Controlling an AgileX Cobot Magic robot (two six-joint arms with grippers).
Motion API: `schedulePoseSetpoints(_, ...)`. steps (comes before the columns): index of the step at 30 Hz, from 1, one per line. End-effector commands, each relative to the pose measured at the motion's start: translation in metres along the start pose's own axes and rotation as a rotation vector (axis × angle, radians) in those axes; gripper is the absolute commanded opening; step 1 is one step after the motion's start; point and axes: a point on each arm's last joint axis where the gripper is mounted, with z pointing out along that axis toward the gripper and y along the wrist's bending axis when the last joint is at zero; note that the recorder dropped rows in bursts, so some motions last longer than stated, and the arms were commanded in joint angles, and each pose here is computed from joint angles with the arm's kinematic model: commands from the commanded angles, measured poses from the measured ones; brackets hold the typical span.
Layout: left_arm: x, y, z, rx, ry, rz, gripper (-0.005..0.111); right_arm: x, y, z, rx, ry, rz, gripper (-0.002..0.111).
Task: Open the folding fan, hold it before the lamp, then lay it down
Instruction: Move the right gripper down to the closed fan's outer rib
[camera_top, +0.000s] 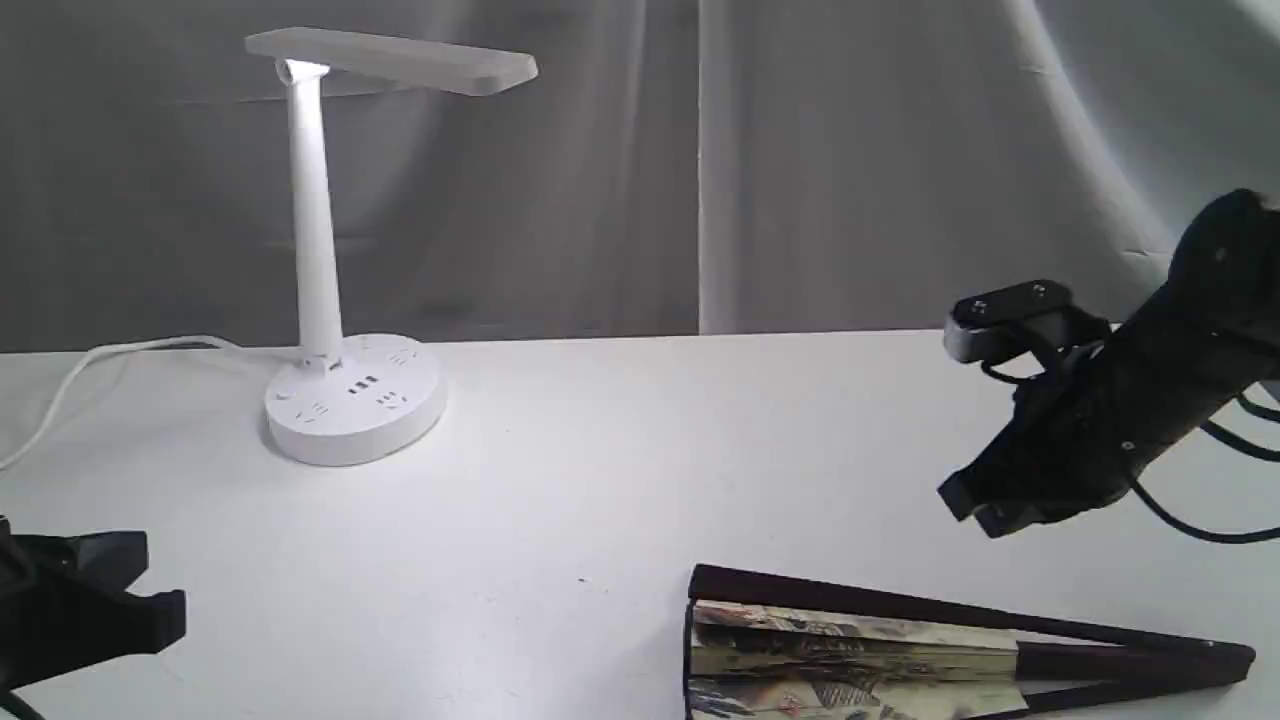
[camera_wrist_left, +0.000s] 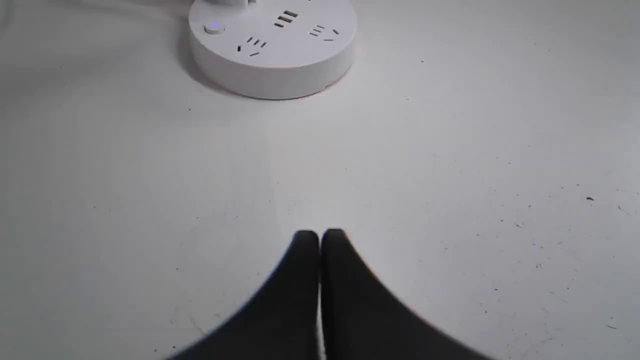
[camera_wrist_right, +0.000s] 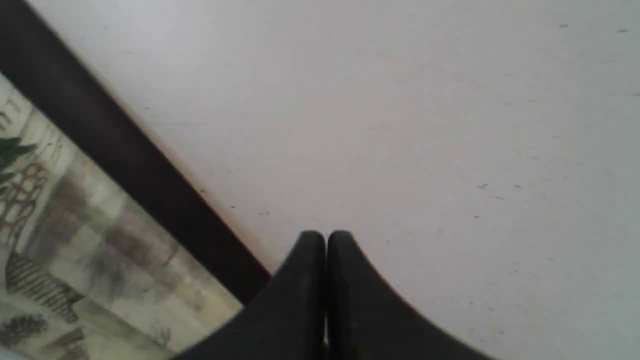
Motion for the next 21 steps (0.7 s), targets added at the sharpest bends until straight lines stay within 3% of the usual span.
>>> schedulePoseSetpoints(1,-0.002,0.000,0.001,0.003,-0.012,-0.011,0.000,0.001,0.005,0.013,-0.105,0.055,-0.080,0.000)
schedulePoseSetpoints(9,-0.002,0.000,0.001,0.003,-0.012,-0.027,0.000,0.003,0.009,0.026,-0.180,0.061,-0.117,0.003)
schedulePoseSetpoints(17,-0.002,0.000,0.001,0.003,-0.012,-0.030,0.000,0.001,0.014,0.024,-0.232,0.049,-0.079,0.037)
schedulePoseSetpoints(21,-0.002,0.000,0.001,0.002,-0.008,-0.030,0.000,0.002,0.014,0.026,-0.239,0.057,-0.078,0.049)
